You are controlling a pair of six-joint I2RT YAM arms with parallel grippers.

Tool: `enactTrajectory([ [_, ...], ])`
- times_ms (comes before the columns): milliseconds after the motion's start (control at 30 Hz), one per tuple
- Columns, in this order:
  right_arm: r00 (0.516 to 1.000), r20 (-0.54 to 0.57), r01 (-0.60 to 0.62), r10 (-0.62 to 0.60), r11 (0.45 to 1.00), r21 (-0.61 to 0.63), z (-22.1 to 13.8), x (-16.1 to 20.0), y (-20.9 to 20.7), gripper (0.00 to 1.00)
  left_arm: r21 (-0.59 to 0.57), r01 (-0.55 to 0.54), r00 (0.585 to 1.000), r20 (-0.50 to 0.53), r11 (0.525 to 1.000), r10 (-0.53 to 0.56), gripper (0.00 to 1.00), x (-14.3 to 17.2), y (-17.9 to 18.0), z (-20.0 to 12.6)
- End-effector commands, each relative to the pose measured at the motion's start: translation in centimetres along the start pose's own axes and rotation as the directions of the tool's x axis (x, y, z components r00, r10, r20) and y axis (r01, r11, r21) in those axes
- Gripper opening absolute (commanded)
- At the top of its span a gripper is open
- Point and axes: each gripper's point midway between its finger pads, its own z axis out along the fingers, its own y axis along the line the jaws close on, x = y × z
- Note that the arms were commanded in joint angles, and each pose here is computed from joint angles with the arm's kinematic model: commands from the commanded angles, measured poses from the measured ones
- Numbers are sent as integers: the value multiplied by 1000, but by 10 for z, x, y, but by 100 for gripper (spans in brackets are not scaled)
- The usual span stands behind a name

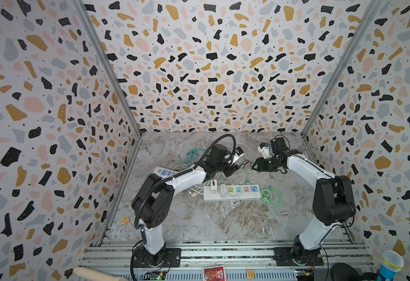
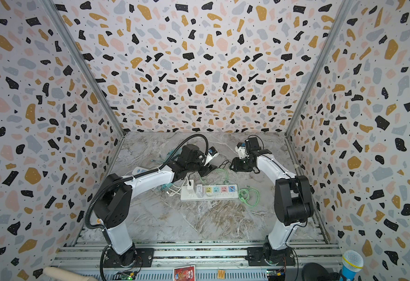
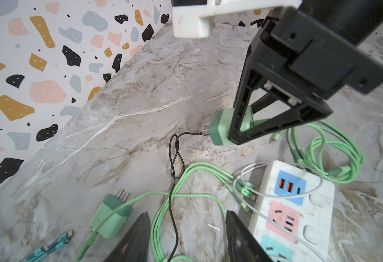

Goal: Insert plugs into power strip
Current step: Pick up the plug from the center of the table, then insert the plug into the socket.

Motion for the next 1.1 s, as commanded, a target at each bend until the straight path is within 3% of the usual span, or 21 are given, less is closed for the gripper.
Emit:
enactTrajectory([
  [0, 999, -37, 4, -10, 988, -151, -21, 12, 39, 31, -32, -105, 982, 154, 994, 108, 54, -24, -2, -20],
  [233, 998, -67, -9, -5, 978, -207, -32, 30, 55, 31, -12, -281, 940, 197, 960, 277, 56, -23, -20, -20],
  [400, 995, -102, -9, -15, 975, -223, -35, 49, 62, 32, -82, -458, 847, 262, 885, 463, 57, -24, -35, -31],
  [500, 993, -114, -5, -23, 972, -233, -37, 55, 67, 32, -54, -527, 816, 249, 848, 522, 57, -18, -43, -27],
  [767, 987, -152, 5, -49, 962, -274, -33, 67, 77, 32, -38, -626, 745, 266, 779, 612, 57, -24, -70, -20],
  [1067, 988, -143, 14, -60, 953, -304, -35, 65, 84, 32, 71, -685, 713, 267, 725, 648, 53, -13, -97, -2],
])
